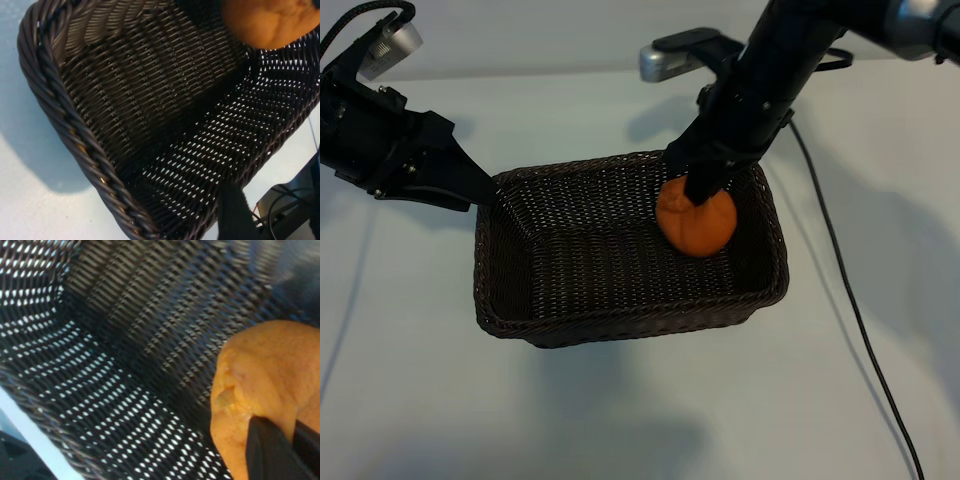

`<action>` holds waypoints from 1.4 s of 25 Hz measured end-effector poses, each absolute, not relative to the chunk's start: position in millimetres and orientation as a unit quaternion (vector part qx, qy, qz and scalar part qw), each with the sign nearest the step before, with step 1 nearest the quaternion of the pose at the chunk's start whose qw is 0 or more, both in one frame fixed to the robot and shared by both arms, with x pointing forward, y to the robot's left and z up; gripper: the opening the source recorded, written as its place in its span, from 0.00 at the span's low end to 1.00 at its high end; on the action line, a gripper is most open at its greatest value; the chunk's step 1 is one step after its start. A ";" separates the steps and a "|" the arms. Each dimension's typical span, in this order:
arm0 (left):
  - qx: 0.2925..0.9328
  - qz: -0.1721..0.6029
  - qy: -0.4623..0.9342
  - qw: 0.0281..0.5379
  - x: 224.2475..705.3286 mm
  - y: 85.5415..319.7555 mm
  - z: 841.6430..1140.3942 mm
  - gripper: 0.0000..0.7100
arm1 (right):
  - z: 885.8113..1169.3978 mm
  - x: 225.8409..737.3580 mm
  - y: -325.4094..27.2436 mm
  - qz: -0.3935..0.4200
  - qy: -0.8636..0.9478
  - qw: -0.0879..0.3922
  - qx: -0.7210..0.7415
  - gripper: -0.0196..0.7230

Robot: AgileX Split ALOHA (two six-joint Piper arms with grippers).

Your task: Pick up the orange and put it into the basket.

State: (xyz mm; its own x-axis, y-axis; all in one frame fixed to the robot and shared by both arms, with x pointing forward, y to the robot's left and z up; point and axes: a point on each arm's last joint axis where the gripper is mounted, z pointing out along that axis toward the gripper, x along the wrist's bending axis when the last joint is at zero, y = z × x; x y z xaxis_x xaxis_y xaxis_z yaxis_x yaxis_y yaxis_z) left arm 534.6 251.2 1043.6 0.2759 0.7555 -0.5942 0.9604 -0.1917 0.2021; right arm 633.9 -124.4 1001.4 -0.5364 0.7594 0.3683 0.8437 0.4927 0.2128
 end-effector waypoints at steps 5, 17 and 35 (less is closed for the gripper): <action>0.749 -0.185 0.573 0.276 534.6 251.2 1043.6 0.58 | 1001.1 632.0 -119.6 -0.186 -0.859 0.115 -0.463 0.08; 0.749 -0.185 0.573 0.276 534.6 251.2 1043.6 0.58 | 1000.7 632.2 -120.5 -0.182 -0.862 0.111 -0.461 0.57; 0.749 -0.185 0.572 0.276 534.6 251.2 1043.6 0.58 | 1039.1 630.0 -120.4 -0.223 -0.860 0.080 -0.453 0.68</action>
State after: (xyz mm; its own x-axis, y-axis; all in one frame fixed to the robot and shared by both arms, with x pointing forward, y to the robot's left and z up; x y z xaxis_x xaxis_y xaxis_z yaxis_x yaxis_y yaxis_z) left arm 534.6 251.2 1043.6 0.2761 0.7555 -0.5942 0.9604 -0.1919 0.2022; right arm 630.0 -120.4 1039.1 -0.5773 0.7426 0.3395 0.8140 0.4905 0.3113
